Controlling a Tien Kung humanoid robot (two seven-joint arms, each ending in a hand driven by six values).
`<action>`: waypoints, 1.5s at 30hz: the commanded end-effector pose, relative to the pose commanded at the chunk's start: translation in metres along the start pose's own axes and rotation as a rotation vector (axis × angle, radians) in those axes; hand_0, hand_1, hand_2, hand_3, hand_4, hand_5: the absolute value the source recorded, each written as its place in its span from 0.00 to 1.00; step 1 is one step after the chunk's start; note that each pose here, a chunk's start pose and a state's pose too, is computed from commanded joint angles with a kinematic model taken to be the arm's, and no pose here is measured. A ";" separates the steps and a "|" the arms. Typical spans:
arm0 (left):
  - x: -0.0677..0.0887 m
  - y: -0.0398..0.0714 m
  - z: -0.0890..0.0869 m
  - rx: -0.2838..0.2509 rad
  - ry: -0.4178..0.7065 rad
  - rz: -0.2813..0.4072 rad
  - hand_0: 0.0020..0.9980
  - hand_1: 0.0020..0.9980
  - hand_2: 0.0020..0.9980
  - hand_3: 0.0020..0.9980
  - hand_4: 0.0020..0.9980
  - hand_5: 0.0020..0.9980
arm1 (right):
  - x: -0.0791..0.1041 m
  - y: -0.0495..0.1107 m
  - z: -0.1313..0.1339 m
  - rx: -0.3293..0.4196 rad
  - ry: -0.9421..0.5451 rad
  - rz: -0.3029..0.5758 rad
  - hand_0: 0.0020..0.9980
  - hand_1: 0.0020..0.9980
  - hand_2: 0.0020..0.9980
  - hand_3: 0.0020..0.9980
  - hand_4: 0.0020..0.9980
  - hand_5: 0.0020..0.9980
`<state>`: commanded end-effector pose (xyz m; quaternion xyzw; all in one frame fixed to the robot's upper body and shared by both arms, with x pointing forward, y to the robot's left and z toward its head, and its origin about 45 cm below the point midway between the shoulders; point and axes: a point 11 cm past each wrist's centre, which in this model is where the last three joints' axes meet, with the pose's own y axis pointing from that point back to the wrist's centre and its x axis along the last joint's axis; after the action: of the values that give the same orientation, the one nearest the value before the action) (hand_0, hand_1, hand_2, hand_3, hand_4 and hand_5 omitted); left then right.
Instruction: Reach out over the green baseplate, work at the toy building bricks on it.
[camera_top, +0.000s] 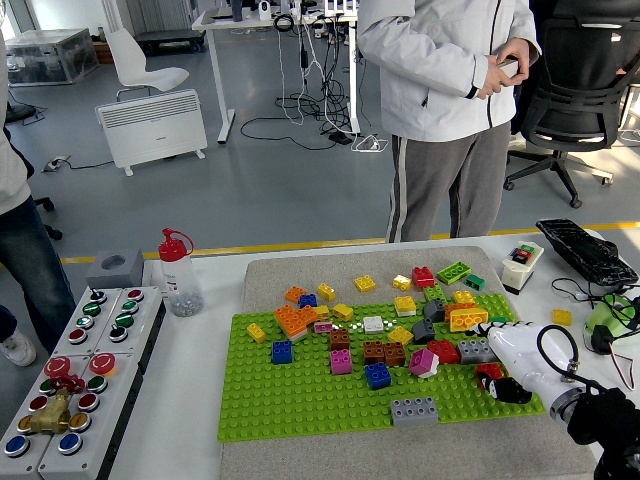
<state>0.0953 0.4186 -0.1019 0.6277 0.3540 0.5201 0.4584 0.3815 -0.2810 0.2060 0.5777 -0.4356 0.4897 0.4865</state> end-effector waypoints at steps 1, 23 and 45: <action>0.000 0.000 0.000 0.000 0.000 0.000 0.68 0.69 0.66 0.61 0.35 1.00 | 0.000 0.000 0.000 0.000 0.002 -0.001 0.54 0.63 0.68 0.79 0.68 0.14; -0.003 -0.001 -0.004 0.005 -0.004 -0.005 0.68 0.69 0.66 0.61 0.35 1.00 | -0.004 0.006 0.005 -0.026 0.071 -0.045 0.38 0.29 0.34 0.69 0.75 0.22; 0.000 0.000 0.002 -0.005 0.002 0.000 0.68 0.69 0.66 0.61 0.35 1.00 | -0.006 -0.005 0.006 -0.038 0.104 -0.077 0.37 0.27 0.33 0.65 0.72 0.21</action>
<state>0.0969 0.4182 -0.1017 0.6262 0.3533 0.5215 0.4595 0.3867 -0.2856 0.1987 0.5587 -0.3965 0.4913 0.5379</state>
